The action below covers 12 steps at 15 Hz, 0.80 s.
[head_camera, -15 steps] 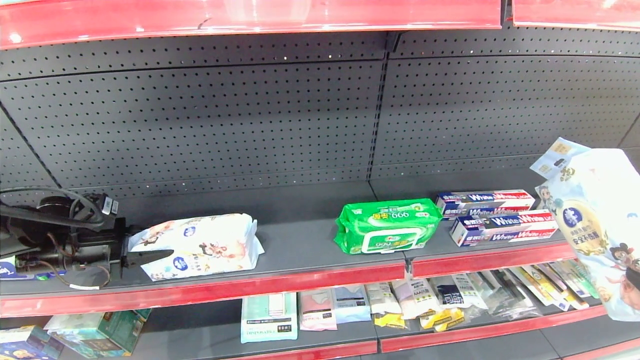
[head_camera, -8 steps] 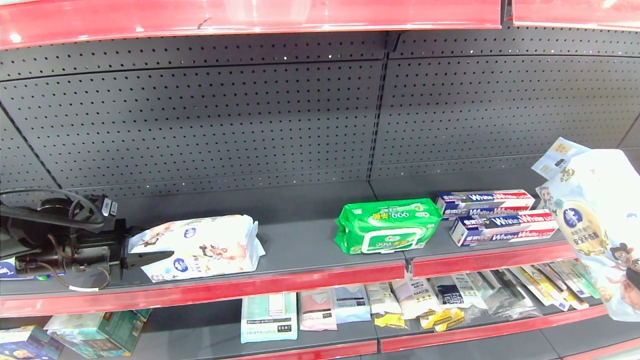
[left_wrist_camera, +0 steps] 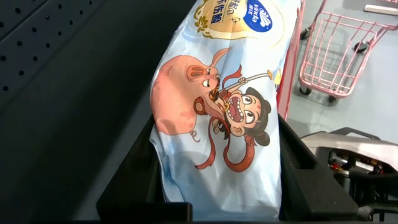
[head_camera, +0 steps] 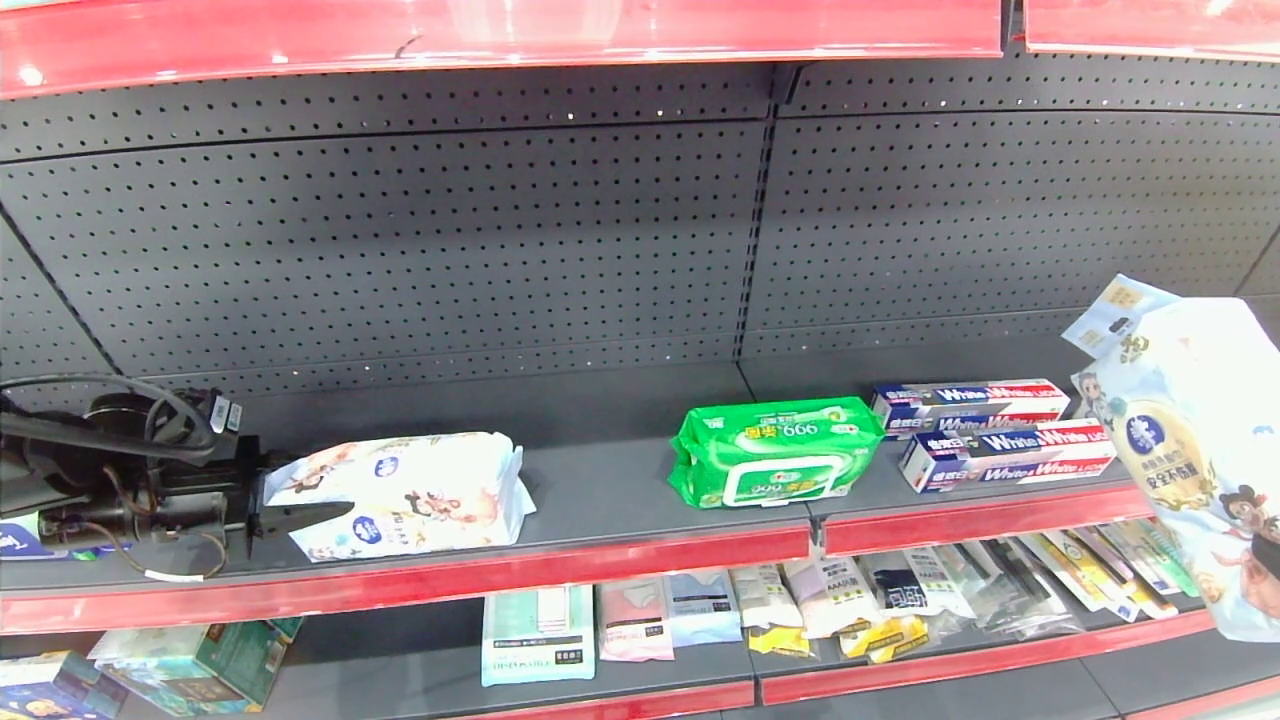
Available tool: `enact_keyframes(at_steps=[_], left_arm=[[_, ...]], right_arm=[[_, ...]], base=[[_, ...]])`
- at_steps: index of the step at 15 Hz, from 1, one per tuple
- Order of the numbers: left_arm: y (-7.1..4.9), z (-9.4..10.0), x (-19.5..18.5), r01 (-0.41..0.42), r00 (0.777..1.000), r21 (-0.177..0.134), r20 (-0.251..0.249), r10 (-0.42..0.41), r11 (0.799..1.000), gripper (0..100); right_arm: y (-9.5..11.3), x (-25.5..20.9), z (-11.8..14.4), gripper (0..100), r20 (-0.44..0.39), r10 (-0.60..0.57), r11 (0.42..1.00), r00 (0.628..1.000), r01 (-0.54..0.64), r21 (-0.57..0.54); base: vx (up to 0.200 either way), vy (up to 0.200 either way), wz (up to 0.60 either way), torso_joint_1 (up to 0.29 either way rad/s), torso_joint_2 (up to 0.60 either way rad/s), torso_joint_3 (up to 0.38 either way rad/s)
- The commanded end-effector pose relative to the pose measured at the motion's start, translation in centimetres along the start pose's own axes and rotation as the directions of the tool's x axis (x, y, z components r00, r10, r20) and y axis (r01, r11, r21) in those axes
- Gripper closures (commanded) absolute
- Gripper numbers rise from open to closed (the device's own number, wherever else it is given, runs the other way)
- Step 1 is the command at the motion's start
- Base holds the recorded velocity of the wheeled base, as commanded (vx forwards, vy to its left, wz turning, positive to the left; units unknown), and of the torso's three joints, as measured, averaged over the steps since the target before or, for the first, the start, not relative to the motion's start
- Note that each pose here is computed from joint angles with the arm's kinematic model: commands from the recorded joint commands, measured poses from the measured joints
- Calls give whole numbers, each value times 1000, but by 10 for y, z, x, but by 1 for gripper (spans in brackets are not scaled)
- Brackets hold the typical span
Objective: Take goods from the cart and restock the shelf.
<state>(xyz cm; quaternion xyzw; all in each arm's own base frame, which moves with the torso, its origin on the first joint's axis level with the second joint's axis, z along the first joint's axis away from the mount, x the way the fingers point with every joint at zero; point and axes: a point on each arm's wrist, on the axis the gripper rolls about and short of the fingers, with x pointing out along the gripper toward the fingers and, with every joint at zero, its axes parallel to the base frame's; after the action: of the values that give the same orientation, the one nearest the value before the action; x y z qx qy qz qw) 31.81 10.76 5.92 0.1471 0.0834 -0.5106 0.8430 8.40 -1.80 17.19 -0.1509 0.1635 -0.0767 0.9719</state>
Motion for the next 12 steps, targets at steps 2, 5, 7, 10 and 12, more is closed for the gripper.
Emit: enact_keyframes(at_steps=[2,5,7,10,12], left_arm=[[-1,-1,3,10,1000,-4,5,-10,1000,100],[-1,-2,4,14,1000,-10,13,-14,1000,100],[0,-2,3,12,1000,-7,13,-12,1000,100],[0,-3,1,4,1000,-6,11,-4,1000,100],[1,-3,0,0,1000,-6,9,0,1000,100]], right_arm=[[0,0,0,100,-1,1,1000,1000,-1,0],[0,0,0,100,0,1,1000,1000,-1,0],[-1,1,2,100,2,0,1000,1000,0,0],[-1,2,2,100,-1,1,1000,1000,-1,0],[-1,2,2,100,-3,2,1000,1000,-2,0]], base=[[0,0,0,0,0,0],[0,0,0,0,0,0],[0,0,0,0,0,0],[0,0,0,0,0,0],[0,0,0,0,0,0]])
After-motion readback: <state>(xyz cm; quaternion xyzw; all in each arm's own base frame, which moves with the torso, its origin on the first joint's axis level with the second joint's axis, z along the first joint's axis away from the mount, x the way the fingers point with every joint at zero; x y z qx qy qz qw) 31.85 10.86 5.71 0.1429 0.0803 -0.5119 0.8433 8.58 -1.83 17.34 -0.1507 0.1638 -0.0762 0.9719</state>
